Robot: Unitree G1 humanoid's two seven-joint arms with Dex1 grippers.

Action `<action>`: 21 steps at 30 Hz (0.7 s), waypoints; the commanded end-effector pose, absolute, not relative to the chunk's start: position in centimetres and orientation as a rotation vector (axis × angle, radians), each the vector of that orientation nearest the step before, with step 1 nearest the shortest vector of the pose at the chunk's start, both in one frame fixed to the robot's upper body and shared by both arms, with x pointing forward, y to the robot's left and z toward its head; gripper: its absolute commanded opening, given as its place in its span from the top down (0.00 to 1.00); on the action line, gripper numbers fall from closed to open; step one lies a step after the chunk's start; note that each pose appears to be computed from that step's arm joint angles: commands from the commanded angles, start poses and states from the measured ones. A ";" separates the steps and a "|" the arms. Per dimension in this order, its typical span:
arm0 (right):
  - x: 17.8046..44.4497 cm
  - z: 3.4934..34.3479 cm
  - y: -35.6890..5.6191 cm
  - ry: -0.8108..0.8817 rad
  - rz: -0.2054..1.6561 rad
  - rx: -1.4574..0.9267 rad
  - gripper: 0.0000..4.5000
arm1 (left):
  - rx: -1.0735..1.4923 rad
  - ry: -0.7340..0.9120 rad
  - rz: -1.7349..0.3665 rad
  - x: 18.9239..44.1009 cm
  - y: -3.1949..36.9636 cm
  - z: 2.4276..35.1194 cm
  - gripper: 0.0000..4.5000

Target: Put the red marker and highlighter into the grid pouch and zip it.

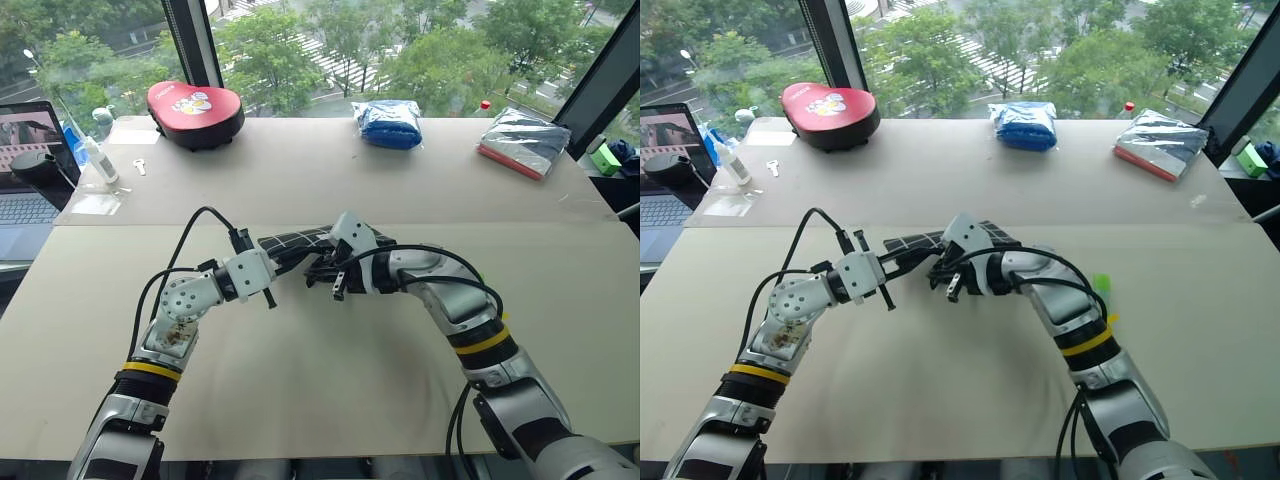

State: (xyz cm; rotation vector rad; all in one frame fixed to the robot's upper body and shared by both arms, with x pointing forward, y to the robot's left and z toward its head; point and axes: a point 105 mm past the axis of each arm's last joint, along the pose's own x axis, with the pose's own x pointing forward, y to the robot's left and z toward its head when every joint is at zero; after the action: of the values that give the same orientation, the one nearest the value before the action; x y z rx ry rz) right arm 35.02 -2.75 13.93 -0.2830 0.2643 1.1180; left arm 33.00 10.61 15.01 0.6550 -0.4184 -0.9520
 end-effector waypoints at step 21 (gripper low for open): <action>31.5 17.1 -21.1 0.214 0.629 -0.261 0.37 | 0.647 -0.465 -0.960 33.1 9.9 15.8 1.00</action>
State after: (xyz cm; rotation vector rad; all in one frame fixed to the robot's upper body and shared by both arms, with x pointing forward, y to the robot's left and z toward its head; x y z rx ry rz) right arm 30.92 -17.49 15.62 -0.1559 0.2566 0.8028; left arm 33.34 10.04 14.69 0.6334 -0.4129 -0.9630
